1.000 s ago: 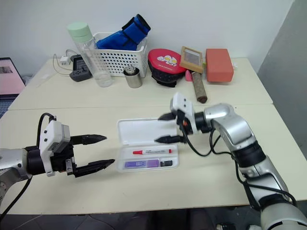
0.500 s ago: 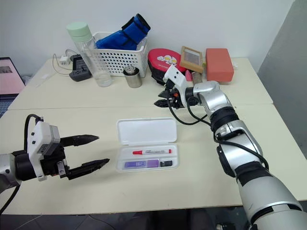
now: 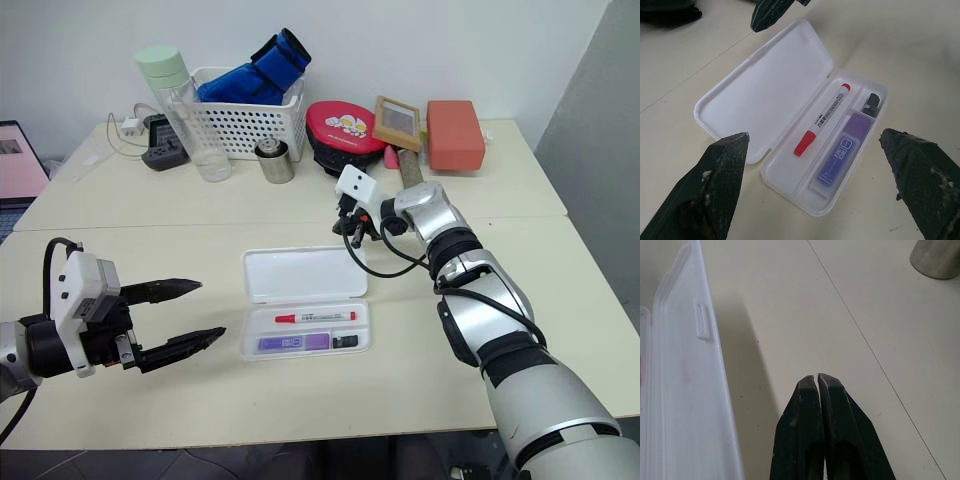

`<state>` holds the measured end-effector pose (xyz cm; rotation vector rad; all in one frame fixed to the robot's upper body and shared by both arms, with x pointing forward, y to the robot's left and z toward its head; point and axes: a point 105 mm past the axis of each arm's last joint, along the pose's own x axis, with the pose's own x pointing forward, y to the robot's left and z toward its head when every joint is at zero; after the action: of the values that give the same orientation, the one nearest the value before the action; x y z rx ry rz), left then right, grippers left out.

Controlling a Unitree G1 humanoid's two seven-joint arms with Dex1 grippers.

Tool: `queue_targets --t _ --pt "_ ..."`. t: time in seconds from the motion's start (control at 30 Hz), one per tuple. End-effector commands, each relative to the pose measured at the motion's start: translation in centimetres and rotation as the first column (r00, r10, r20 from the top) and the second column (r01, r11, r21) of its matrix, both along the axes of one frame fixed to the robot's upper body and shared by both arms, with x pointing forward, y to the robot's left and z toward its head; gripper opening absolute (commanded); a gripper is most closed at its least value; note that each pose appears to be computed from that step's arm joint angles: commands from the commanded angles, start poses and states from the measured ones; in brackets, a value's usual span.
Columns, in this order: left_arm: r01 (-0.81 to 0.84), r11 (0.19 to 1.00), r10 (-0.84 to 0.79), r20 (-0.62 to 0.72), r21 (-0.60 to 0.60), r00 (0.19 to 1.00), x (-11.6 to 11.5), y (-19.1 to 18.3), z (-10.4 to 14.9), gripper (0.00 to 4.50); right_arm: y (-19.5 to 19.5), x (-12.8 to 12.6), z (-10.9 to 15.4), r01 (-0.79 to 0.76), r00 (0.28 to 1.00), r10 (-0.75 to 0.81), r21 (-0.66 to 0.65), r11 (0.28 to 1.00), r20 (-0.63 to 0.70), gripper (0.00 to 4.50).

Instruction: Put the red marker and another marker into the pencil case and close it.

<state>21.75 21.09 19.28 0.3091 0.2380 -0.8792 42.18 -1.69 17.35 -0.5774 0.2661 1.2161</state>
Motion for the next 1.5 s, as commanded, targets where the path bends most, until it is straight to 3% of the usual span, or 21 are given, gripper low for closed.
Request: queue_targets --t 0.03,0.47,1.0,1.5 --pt "0.022 1.0 -0.022 0.046 0.012 0.999 -0.1 -0.6 0.9 4.5 0.5 -0.5 1.3 -0.075 0.997 0.076 -0.02 0.997 0.026 0.07" --pt "0.029 1.0 -0.029 0.05 0.011 0.998 0.0 -0.8 0.8 4.5 0.9 -2.3 1.2 -0.238 0.971 0.237 -0.046 0.97 -0.022 0.07" --pt "0.073 0.997 -0.073 0.044 0.019 0.996 -0.3 -1.0 1.6 4.5 2.1 -6.5 2.6 -0.46 0.888 0.46 -0.025 0.888 -0.003 0.07" --pt "0.124 0.992 -0.125 0.035 0.029 0.992 -0.1 -1.3 2.7 4.5 2.6 -10.6 0.3 -0.5 0.866 0.5 -0.048 0.865 -0.017 0.07"
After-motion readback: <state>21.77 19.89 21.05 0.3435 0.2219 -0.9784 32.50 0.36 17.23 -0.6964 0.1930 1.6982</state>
